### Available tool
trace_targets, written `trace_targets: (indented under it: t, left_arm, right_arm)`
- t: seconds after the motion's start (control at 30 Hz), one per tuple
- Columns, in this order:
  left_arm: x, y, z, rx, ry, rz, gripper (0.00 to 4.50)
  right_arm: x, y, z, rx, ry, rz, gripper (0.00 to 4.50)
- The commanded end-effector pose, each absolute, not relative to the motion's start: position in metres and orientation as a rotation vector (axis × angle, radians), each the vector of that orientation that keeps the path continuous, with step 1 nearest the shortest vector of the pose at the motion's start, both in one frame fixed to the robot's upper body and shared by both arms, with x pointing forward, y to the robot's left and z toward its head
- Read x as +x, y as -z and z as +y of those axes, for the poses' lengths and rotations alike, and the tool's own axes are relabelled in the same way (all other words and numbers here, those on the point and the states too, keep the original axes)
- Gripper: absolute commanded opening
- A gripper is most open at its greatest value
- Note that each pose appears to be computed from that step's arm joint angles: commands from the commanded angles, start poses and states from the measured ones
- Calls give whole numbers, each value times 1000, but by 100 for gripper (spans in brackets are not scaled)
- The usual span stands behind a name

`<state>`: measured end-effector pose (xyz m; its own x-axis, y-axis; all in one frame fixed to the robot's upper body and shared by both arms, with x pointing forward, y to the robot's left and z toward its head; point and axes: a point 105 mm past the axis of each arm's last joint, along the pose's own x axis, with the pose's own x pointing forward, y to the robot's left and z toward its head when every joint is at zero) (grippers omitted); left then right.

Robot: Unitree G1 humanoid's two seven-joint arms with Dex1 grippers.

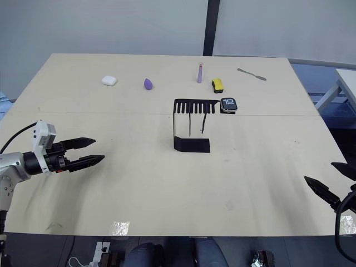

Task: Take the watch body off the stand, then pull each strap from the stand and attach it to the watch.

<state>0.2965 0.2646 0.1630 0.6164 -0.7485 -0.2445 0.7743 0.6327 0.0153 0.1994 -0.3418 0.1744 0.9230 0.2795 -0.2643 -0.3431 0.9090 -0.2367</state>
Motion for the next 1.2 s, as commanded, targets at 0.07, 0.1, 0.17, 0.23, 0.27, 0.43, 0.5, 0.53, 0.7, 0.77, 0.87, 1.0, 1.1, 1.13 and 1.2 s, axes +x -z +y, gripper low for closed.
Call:
trace_targets:
  t: [0.07,0.1,0.17,0.23,0.27,0.43,0.5,0.53,0.7,0.77,0.87,1.0,1.1,1.13,1.2]
  left_arm:
    - [296,-176,254,172,894,169,446]
    - [296,-176,249,175,903,167,446]
    - [296,-177,242,181,922,163,446]
    - [295,-180,237,188,940,153,446]
    - [296,-181,235,191,944,148,446]
    - [293,-215,189,168,1110,31,446]
    - [289,-227,176,161,1167,-4,446]
    - [288,-236,168,146,1202,-31,446]
    - [284,-277,129,131,1366,-157,446]
    - [287,-283,118,165,1393,-191,446]
    - [293,-289,106,184,1420,-239,446]
    - [302,-290,98,231,1426,-285,446]
    - [310,-289,94,247,1414,-306,446]
    - [313,-288,94,254,1410,-310,446]
    - [318,-287,93,267,1397,-318,446]
  right_arm:
    - [203,-171,-342,-325,-314,184,450]
    - [204,-169,-341,-332,-309,174,450]
    - [206,-167,-339,-341,-299,159,450]
    - [207,-167,-336,-355,-293,146,450]
    - [207,-168,-335,-361,-290,141,450]
    - [215,-189,-292,-387,-297,23,450]
    - [215,-194,-276,-375,-300,-10,450]
    - [216,-200,-265,-359,-305,-38,450]
    - [219,-235,-207,-255,-336,-191,450]
    - [223,-247,-189,-216,-344,-235,450]
    - [231,-262,-167,-168,-350,-277,450]
    - [252,-280,-147,-61,-317,-303,450]
    - [267,-288,-136,-21,-307,-286,450]
    - [272,-290,-133,-15,-304,-277,450]
    - [280,-292,-129,2,-298,-253,450]
